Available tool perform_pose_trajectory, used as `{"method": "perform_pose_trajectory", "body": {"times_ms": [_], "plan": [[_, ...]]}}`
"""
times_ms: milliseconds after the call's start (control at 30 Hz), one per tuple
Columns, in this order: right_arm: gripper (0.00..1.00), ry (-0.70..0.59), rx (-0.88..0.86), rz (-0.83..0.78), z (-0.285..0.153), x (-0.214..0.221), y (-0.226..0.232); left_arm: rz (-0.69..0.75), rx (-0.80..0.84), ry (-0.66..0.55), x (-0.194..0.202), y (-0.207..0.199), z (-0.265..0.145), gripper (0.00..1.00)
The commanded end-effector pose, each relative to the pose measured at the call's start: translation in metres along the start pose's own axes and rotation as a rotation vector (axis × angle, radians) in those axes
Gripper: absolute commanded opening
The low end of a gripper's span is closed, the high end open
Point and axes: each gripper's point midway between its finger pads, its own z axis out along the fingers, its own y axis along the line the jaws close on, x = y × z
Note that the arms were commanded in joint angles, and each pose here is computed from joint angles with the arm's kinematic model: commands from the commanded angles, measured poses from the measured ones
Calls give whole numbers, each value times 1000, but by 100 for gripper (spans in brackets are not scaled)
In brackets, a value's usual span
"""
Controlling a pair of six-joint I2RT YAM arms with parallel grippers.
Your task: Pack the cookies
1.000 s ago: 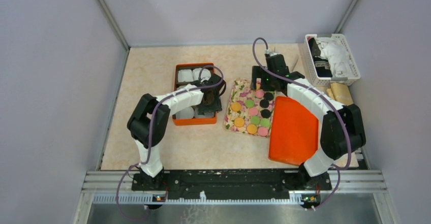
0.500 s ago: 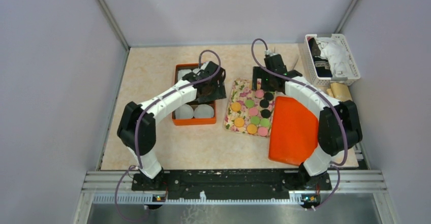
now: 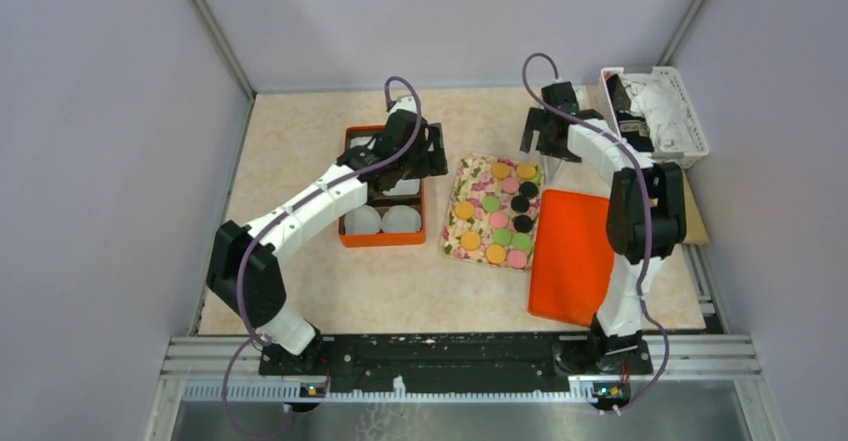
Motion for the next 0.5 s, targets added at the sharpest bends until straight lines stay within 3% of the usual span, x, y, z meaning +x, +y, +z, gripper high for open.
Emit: {"method": "perform_pose_trajectory", "body": {"times_ms": [0,467], "plan": [[99,33,42,11,17,-1,-2,31,-11,-50,-10,6,4,87],[99,82,98,57,59,-11,-25,-10,-29,-35,-8,34,7,87]]}}
